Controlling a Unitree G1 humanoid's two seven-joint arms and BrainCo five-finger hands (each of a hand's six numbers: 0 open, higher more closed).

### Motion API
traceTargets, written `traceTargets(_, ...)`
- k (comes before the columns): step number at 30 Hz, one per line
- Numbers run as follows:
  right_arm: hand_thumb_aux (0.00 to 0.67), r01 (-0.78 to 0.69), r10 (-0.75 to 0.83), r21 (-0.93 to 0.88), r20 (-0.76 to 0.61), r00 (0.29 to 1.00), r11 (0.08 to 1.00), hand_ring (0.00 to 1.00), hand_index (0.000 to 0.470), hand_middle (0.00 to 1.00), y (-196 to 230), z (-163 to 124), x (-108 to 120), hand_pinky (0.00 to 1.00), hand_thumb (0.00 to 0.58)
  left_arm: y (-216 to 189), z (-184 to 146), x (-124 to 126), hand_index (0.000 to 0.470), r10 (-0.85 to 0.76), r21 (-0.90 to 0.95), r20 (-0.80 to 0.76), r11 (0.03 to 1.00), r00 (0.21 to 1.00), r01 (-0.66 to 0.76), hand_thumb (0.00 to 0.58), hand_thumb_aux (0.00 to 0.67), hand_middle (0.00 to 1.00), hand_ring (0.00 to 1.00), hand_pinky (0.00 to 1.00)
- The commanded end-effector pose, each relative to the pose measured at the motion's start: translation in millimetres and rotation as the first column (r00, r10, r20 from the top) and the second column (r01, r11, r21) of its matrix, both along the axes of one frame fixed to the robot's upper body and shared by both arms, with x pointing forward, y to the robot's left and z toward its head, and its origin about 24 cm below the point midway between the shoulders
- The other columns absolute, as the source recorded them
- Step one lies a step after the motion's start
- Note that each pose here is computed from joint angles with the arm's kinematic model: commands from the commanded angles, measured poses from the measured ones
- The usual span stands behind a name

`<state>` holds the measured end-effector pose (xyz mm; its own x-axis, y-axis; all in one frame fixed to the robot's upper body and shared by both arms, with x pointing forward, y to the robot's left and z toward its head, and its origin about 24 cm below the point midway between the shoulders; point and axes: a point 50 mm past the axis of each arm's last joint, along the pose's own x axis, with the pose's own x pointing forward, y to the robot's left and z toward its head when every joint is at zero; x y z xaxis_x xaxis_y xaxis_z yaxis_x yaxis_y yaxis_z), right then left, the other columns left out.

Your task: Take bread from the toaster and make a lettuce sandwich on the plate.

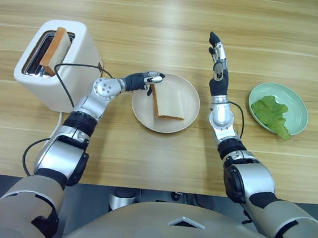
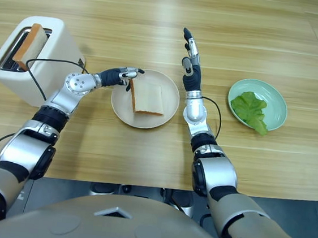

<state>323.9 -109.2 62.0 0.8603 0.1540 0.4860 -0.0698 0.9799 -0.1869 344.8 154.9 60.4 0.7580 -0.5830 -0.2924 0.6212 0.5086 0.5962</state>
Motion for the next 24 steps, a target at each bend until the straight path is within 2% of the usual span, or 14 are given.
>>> traceTargets(1,0.000,-0.001,0.001,-0.007,-0.017,1.000,1.000,0.00,0.000,0.00,0.9,-1.8,0.8,0.00,0.000,-0.8,22.2,8.4,0.000,0.058,-0.017,0.165,0.998,0.985,-0.056,0.000,0.000,1.00,1.00,1.00)
traceTargets(3,0.000,-0.002,0.002,-0.008,-0.017,1.000,1.000,0.00,0.000,0.00,0.9,-1.8,0.8,0.00,0.000,4.4,37.2,12.2,0.000,0.103,0.018,0.293,0.993,0.951,-0.113,0.000,0.000,1.00,1.00,1.00)
traceTargets(6,0.000,-0.002,0.002,-0.007,-0.016,1.000,1.000,0.00,0.000,0.00,0.7,-1.8,0.7,0.00,0.000,19.2,64.2,14.7,0.000,0.129,0.161,0.521,0.956,0.844,-0.246,0.000,0.000,1.00,1.00,1.00)
traceTargets(10,0.000,0.002,-0.002,-0.004,-0.014,1.000,1.000,0.00,0.000,0.00,-0.8,-2.0,0.4,0.00,0.000,32.5,93.8,7.7,0.000,0.139,0.211,0.678,0.904,0.722,-0.372,0.000,0.000,1.00,1.00,1.00)
traceTargets(14,0.000,0.022,-0.022,0.012,-0.001,1.000,1.000,0.00,0.000,0.00,-7.2,0.3,0.4,0.00,0.000,31.3,108.0,-10.6,0.000,0.164,0.148,0.726,0.911,0.668,-0.385,0.000,0.000,1.00,1.00,1.00)
traceTargets(17,0.000,0.094,-0.093,-0.007,0.133,0.987,0.996,0.00,0.000,0.00,-38.3,21.5,-0.2,0.00,0.000,24.4,108.1,-35.7,0.000,0.244,-0.034,0.699,0.950,0.672,-0.309,0.000,0.000,1.00,1.00,1.00)
traceTargets(20,0.000,0.193,-0.153,-0.129,0.267,0.952,0.973,0.00,0.000,0.00,-75.7,40.5,-7.8,0.00,0.000,17.7,107.2,-54.4,0.000,0.316,-0.217,0.647,0.949,0.694,-0.230,0.000,0.000,1.00,1.00,1.00)
traceTargets(21,0.000,0.243,-0.183,-0.189,0.288,0.940,0.951,0.00,0.000,0.00,-92.1,43.6,-10.3,0.00,0.000,17.4,105.4,-59.3,0.000,0.353,-0.293,0.613,0.932,0.707,-0.211,0.000,0.000,0.67,0.67,0.67)
traceTargets(22,0.000,0.302,-0.225,-0.252,0.295,0.929,0.919,0.00,0.000,0.00,-109.8,45.0,-12.1,0.00,0.000,18.8,102.0,-63.1,0.000,0.386,-0.351,0.581,0.913,0.717,-0.207,0.000,0.000,0.00,0.00,0.00)
traceTargets(24,0.000,0.423,-0.334,-0.359,0.285,0.898,0.832,0.00,0.000,0.00,-149.2,45.7,-15.6,0.00,0.000,23.9,90.8,-68.8,0.000,0.451,-0.436,0.521,0.870,0.725,-0.229,0.000,0.000,0.00,0.00,0.00)
